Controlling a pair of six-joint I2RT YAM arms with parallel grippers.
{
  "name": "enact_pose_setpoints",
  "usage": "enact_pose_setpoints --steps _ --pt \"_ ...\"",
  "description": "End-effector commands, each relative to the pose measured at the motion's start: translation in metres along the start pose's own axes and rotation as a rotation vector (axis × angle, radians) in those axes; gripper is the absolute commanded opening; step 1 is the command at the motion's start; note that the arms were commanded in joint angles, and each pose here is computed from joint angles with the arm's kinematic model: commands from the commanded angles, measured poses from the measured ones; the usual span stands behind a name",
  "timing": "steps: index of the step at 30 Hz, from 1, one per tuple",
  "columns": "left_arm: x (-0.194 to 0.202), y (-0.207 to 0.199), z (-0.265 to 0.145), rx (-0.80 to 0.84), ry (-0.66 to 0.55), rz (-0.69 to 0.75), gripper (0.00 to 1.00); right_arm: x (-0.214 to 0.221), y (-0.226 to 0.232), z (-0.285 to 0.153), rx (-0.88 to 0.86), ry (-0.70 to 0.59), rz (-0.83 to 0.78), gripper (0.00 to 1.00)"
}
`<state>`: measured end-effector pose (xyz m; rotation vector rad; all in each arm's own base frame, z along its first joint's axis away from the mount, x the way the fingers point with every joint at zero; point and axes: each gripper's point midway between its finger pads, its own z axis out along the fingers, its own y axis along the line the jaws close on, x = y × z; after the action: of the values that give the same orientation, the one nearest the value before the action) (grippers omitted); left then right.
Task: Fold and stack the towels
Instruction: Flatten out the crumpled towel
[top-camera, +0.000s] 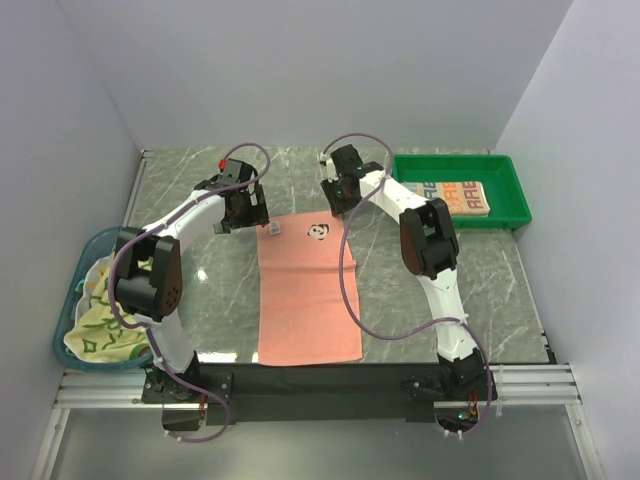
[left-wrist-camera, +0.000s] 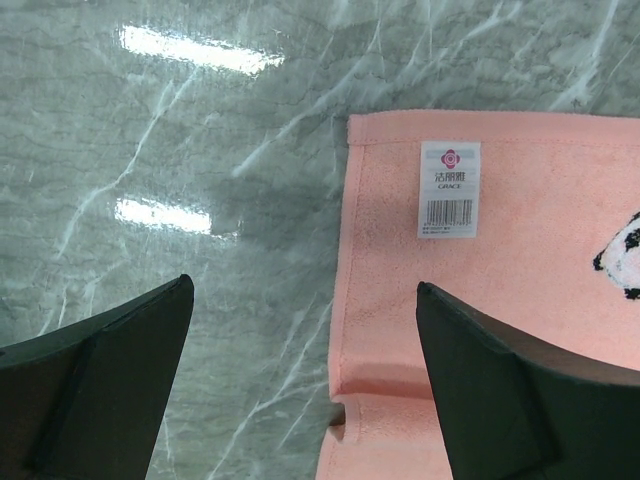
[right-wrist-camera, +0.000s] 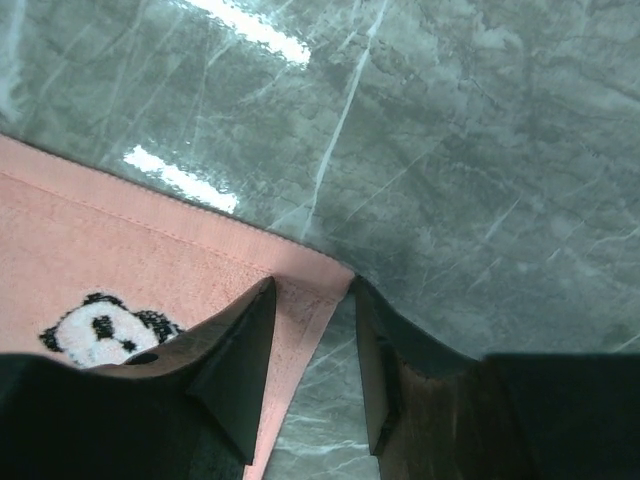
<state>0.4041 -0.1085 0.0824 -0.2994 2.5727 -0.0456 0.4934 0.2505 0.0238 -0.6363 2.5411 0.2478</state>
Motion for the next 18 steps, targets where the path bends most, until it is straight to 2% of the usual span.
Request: enact_pose_setpoints --steps 1,2,8,14,16,18 --pt "-0.014 0.000 -0.017 0.014 -0.061 0.003 0.99 0.012 0.002 0.015 0.013 0.040 0.012 0.39" --pt "-0.014 0.000 -0.017 0.014 -0.063 0.004 1.00 0.015 0.003 0.018 0.015 0.048 0.011 0.34" --pt "-0.014 0.000 -0.015 0.014 -0.061 0.006 0.99 0.013 0.005 0.018 0.026 0.044 -0.001 0.32" --pt "-0.015 -0.005 -0.014 0.038 -0.059 0.014 0.96 0.014 0.007 0.018 0.022 0.035 -0.012 0.04" --pt "-0.015 -0.007 -0.008 0.043 -0.050 0.016 0.95 0.016 0.009 0.017 0.020 0.029 -0.013 0.00" --pt "-0.016 -0.012 0.000 0.044 -0.030 0.017 0.95 0.016 0.007 0.017 0.022 0.027 -0.012 0.00"
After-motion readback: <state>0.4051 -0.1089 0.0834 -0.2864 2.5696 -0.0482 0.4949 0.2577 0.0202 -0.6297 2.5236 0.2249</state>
